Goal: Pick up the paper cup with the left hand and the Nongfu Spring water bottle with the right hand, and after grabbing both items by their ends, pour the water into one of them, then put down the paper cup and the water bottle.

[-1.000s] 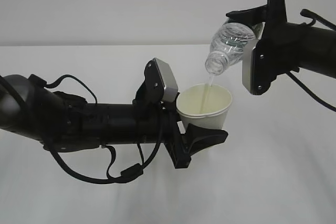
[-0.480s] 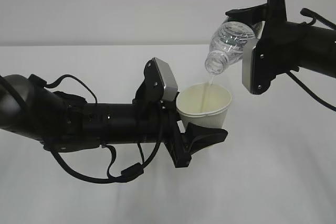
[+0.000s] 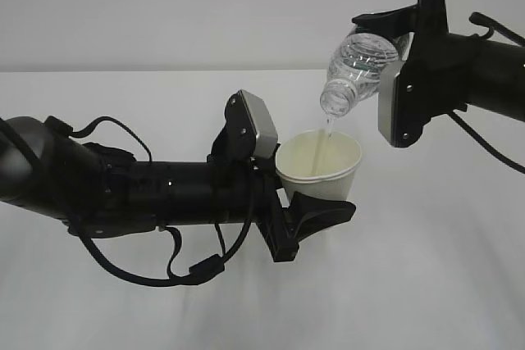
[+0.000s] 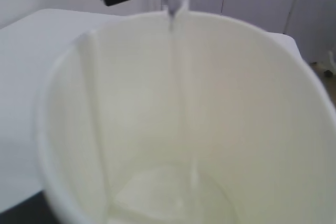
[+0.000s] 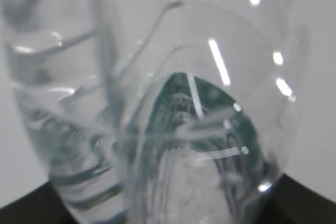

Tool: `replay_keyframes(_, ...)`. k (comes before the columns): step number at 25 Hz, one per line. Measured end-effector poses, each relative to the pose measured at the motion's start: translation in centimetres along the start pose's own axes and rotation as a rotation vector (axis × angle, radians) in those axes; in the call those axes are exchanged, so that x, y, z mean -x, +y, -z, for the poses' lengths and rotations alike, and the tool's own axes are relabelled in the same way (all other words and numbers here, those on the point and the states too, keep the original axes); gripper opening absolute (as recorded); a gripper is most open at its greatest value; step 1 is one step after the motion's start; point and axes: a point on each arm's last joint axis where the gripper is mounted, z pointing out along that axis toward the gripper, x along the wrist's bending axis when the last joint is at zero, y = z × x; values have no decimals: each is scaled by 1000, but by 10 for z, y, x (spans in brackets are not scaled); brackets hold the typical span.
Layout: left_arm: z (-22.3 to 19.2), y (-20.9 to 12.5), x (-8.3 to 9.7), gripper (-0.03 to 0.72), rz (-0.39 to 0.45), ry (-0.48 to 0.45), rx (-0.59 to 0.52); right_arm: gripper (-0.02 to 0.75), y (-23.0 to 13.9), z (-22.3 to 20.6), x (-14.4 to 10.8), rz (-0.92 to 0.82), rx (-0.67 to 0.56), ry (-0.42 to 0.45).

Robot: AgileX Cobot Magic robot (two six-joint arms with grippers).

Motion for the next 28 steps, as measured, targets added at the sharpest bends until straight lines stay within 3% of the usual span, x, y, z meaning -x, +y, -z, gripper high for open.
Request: replay_keyframes(28,0,-1,0,451,0,4,-9,466,0,0,1,9,4,-6)
